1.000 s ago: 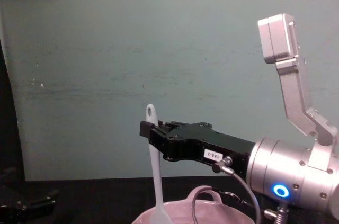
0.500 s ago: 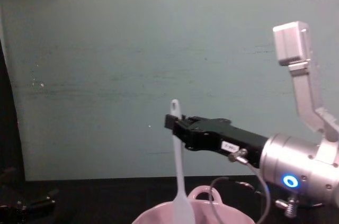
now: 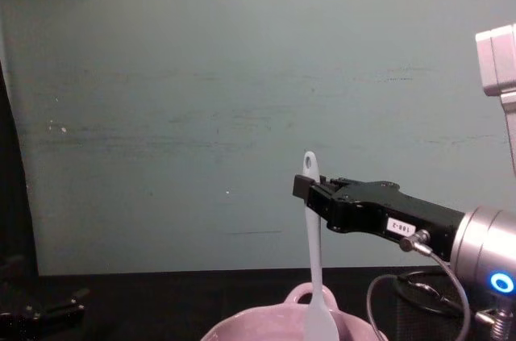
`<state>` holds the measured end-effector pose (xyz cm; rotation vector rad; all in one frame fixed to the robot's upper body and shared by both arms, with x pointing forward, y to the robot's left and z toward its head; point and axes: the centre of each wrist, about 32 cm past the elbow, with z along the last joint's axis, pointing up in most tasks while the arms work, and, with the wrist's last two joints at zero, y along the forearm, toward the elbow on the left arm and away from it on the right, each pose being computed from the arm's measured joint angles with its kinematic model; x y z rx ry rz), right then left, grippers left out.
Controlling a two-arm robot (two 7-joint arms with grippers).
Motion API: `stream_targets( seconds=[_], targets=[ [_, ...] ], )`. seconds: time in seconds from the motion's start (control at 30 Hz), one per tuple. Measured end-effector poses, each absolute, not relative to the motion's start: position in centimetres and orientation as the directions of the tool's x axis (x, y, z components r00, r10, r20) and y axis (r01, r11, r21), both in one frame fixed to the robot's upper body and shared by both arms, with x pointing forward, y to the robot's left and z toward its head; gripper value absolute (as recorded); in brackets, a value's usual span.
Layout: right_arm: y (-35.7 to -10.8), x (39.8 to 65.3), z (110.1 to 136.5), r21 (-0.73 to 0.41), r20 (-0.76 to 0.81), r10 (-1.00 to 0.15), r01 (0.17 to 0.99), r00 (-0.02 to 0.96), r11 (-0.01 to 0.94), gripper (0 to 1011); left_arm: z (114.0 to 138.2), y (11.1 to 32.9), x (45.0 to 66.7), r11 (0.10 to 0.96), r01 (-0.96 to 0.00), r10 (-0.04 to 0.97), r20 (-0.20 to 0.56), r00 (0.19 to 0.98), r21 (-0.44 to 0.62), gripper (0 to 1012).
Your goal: Use the one hand to pick up the spoon and stir the clear water in the bowl.
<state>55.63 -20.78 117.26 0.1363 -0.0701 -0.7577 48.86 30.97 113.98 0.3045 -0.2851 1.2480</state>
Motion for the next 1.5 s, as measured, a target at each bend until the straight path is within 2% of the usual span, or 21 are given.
stream_targets(
  seconds=[0.33, 0.5, 0.93, 1.23, 1.5],
  targets=[
    [-19.6, 54.0, 117.5, 0.105, 0.048, -0.643, 0.636, 0.764, 0.764, 116, 114.0, 31.0, 48.9, 0.287, -0.955, 0.88, 0.374, 0.292, 0.07, 1011],
    [-17.5, 53.5, 117.8, 0.094, 0.067, -0.589, 0.582, 0.805, 0.807, 116, 114.0, 31.0, 48.9, 0.287, -0.955, 0.88, 0.374, 0.292, 0.07, 1011],
    [-15.1, 55.8, 117.9, 0.118, 0.059, -0.56, 0.551, 0.827, 0.826, 116, 114.0, 31.0, 48.9, 0.287, -0.955, 0.88, 0.374, 0.292, 0.07, 1011],
    [-16.6, 57.6, 116.9, 0.152, 0.023, -0.635, 0.626, 0.772, 0.765, 116, 114.0, 31.0, 48.9, 0.287, -0.955, 0.88, 0.374, 0.292, 0.07, 1011],
    [-19.0, 57.2, 117.0, 0.159, 0.022, -0.692, 0.681, 0.721, 0.715, 116, 114.0, 31.0, 48.9, 0.287, -0.955, 0.88, 0.374, 0.292, 0.07, 1011]
  ],
)
